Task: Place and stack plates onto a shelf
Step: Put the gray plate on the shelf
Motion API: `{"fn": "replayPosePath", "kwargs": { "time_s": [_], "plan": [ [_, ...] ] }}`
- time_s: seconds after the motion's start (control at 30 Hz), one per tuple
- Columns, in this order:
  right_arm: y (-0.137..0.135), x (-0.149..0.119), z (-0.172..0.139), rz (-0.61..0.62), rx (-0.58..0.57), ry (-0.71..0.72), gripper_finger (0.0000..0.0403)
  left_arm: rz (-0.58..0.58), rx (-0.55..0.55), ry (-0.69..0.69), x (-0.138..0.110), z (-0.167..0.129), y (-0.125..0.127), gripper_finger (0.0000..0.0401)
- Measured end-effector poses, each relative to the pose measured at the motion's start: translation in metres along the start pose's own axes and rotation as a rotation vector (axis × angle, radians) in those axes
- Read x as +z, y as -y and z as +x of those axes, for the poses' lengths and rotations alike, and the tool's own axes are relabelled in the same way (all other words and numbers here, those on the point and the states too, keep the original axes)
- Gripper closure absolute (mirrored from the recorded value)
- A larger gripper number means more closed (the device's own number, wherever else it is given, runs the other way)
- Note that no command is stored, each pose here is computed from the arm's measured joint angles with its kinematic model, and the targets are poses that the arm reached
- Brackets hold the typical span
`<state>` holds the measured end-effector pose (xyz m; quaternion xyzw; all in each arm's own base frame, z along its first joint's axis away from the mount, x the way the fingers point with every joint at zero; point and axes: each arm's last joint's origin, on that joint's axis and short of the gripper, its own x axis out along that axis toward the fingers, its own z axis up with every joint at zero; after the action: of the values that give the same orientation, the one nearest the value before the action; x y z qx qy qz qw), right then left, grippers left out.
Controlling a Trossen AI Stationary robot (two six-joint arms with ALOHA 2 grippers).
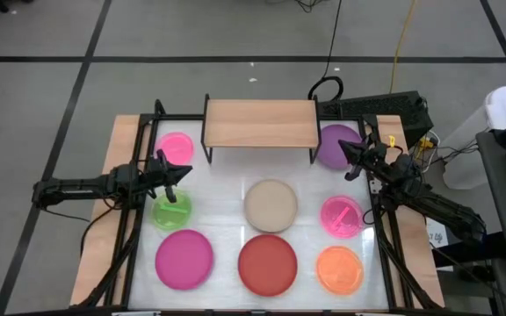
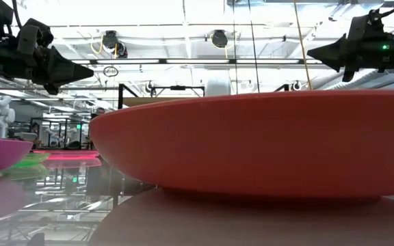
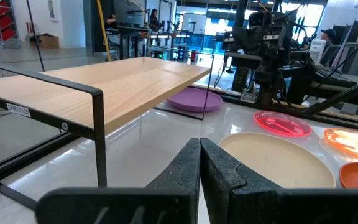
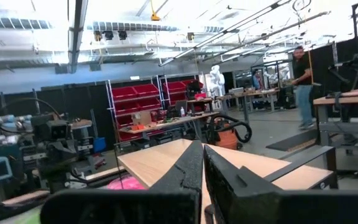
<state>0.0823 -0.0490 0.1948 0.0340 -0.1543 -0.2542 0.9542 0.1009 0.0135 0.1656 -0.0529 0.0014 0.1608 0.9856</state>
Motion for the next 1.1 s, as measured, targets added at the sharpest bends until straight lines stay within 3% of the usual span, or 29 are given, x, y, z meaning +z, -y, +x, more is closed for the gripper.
{"fn": "replayPosePath", "kwargs": {
  "time_s": [0.43, 0.8, 1.1],
  "plan": [
    [0.0, 0.0, 0.0, -0.085, 0.004, -0.005, 0.0396, 0.0, 0.0, 0.0, 0.0, 0.0, 0.0, 0.0389],
    [-0.002, -0.009, 0.016, -0.107, 0.089, -0.175, 0.034, 0.0, 0.0, 0.0, 0.0, 0.0, 0.0, 0.0389],
    [-0.005, -0.013, 0.034, -0.116, 0.209, -0.168, 0.0305, 0.0, 0.0, 0.0, 0.0, 0.0, 0.0, 0.0389]
  ]
}}
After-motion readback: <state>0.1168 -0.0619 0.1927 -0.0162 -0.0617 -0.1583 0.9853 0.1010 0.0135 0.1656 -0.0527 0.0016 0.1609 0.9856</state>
